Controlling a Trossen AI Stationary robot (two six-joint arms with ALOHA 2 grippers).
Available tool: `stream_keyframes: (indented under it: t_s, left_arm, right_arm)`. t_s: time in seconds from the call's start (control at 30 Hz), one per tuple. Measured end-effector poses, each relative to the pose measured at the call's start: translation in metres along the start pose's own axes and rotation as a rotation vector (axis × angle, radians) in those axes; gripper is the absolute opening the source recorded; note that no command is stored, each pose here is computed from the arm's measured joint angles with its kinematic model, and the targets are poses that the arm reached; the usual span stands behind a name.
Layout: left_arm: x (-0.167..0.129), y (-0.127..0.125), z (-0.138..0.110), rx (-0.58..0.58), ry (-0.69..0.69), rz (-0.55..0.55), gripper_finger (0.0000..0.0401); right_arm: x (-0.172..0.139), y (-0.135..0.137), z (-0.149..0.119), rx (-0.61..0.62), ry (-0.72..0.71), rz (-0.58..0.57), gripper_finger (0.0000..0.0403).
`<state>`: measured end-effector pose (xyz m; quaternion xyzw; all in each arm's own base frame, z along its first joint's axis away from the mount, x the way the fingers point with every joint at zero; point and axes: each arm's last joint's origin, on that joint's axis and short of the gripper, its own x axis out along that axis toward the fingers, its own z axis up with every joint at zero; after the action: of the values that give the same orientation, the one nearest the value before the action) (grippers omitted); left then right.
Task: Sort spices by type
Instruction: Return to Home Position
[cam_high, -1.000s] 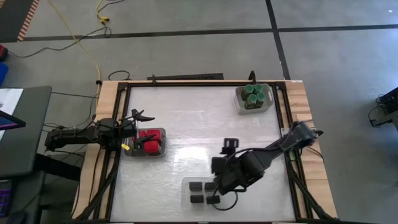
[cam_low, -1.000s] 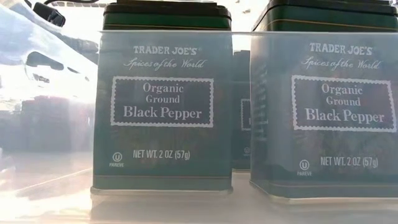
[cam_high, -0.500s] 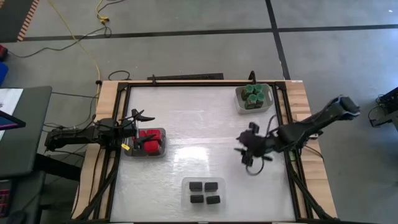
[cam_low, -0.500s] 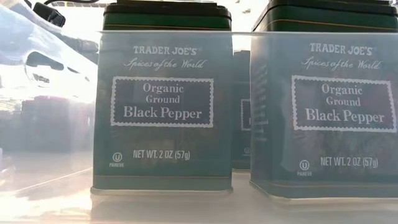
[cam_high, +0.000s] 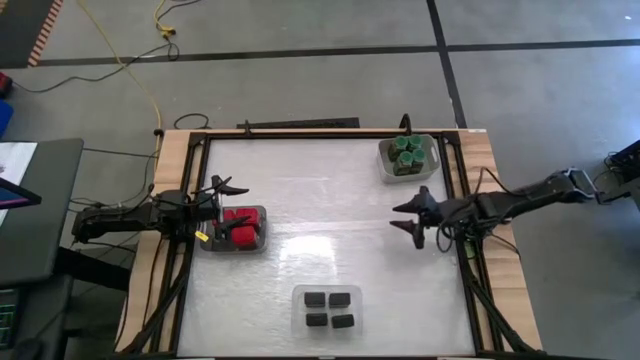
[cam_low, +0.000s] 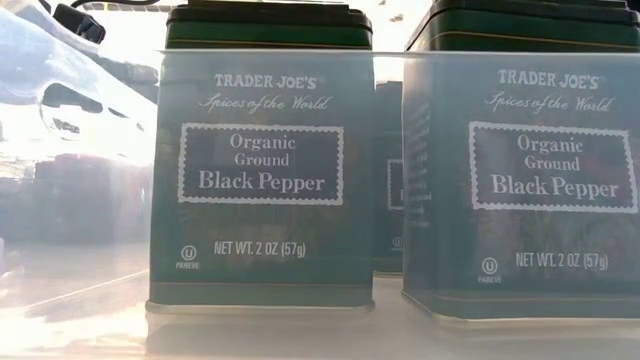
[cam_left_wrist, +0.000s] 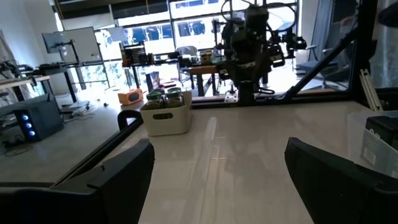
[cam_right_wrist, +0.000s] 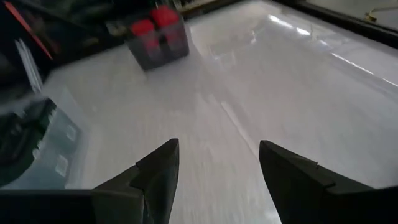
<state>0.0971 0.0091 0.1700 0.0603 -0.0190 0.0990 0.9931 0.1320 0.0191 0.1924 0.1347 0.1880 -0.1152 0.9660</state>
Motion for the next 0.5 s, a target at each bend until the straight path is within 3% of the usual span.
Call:
stream_keyframes:
  t_s: [0.5]
  left_arm:
    - [0.0, 0.0, 0.0, 0.0, 0.0, 0.0, 0.0347]
  right_arm:
    - [-0.008, -0.029, -0.031, 0.135, -0.332, 0.068, 0.0249]
